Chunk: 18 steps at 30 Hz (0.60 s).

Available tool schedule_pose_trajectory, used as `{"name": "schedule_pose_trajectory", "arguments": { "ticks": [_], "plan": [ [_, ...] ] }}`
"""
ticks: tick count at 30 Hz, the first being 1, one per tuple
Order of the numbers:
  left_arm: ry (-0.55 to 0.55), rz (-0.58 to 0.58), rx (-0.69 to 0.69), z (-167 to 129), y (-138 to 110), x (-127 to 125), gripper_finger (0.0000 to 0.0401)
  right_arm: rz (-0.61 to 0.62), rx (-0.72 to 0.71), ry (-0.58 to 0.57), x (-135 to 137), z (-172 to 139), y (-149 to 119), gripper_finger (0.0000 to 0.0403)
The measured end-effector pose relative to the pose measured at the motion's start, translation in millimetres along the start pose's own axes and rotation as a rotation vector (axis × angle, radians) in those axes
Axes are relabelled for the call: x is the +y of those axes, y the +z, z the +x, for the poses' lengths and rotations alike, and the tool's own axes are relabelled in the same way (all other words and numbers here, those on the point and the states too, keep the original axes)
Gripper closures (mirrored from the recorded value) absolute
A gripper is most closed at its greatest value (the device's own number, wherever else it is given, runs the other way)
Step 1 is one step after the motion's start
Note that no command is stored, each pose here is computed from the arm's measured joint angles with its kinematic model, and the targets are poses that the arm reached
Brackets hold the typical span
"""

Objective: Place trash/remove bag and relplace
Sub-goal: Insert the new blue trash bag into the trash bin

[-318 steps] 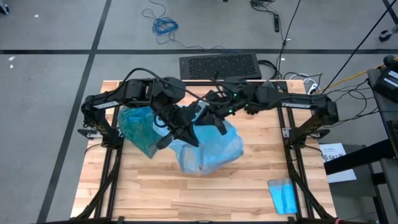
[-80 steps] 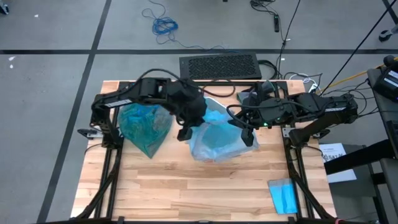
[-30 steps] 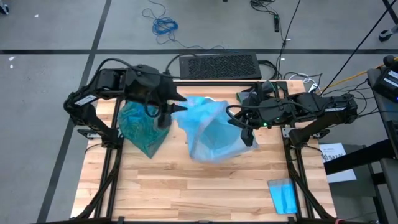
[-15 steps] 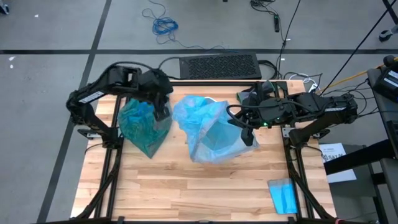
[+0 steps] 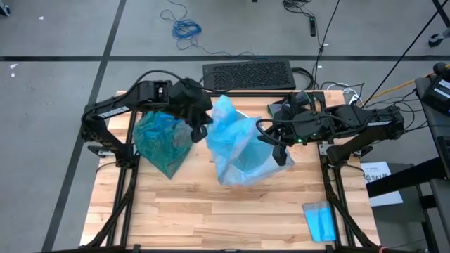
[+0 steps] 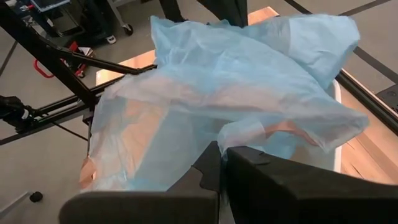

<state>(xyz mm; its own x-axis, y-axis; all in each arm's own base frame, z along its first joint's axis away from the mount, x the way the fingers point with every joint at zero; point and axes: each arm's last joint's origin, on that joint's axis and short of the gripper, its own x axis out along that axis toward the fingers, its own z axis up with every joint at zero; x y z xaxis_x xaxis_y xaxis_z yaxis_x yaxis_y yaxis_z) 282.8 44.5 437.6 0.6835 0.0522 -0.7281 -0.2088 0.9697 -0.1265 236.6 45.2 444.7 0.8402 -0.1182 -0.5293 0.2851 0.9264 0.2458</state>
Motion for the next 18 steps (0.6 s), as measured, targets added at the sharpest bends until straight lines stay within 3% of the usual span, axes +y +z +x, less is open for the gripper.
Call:
{"name": "schedule_pose_trajectory", "arguments": {
  "ticks": [6, 18],
  "plan": [
    [-0.09, 0.03, -0.03, 8.8, 6.0, -10.3, 0.0401, -0.004, -0.003, -0.008, -2.2, 0.7, 1.2, 0.0403],
    [-0.242, 0.051, 0.141, 90.1, 10.2, -20.3, 0.0401, 0.003, -0.02, 0.001, -6.9, 2.8, 6.3, 0.0403]
  ]
}}
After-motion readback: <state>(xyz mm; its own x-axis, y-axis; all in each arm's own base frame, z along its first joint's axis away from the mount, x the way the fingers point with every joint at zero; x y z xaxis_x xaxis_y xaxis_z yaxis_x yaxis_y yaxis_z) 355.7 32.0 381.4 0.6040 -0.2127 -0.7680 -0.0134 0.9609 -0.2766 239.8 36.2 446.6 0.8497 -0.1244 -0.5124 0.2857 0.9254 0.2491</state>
